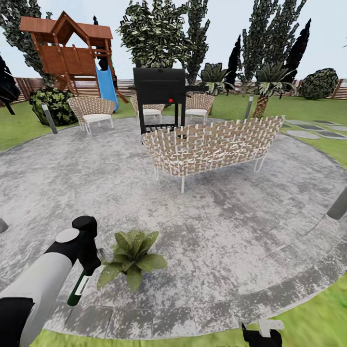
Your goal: Pick up the pesticide atomizer in the garden and spray insectifuge to fully cover both potted plants in the garden.
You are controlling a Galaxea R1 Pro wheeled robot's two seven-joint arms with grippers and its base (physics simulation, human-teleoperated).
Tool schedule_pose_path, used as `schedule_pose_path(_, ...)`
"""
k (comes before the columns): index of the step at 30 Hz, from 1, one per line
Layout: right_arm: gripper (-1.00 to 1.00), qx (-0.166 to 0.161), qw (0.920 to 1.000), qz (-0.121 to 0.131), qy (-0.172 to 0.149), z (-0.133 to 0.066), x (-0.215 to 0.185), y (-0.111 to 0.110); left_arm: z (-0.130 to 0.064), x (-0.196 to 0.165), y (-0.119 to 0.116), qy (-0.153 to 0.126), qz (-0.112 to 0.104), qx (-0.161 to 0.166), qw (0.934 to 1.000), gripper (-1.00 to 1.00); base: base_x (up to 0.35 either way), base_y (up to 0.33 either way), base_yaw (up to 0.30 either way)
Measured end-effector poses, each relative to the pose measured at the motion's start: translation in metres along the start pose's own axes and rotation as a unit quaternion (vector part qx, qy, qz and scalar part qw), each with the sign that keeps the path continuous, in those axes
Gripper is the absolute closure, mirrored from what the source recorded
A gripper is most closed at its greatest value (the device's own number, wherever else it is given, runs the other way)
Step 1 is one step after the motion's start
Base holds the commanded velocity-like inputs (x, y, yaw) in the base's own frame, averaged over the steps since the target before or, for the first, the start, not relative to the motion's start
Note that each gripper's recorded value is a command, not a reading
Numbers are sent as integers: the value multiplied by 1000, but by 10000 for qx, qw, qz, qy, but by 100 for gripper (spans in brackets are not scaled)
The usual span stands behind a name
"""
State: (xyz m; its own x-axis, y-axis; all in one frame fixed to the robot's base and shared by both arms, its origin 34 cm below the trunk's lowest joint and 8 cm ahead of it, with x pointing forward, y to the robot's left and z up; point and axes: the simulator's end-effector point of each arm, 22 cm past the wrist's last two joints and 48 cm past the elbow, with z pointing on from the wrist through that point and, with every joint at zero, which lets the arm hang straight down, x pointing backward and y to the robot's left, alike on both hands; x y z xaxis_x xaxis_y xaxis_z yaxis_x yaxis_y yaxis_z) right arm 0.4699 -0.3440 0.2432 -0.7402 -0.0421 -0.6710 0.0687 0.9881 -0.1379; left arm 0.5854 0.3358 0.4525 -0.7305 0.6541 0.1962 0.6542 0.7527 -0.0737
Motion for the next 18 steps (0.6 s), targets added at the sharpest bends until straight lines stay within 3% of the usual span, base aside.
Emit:
schedule_pose_path(8,-100,-4,10000,-1,0,0,0,0,-3,-2,1,-29,-3,-12,10000,100,-15,-271,274)
schedule_pose_path(15,-100,-1,10000,2,-5,0,-1,0,-2,-2,0,-25,-3,0,10000,100,156,-275,277)
schedule_pose_path(18,-100,-7,10000,0,-3,0,0,1,-2,-2,0,-25,-3,-1,10000,100,234,-244,109)
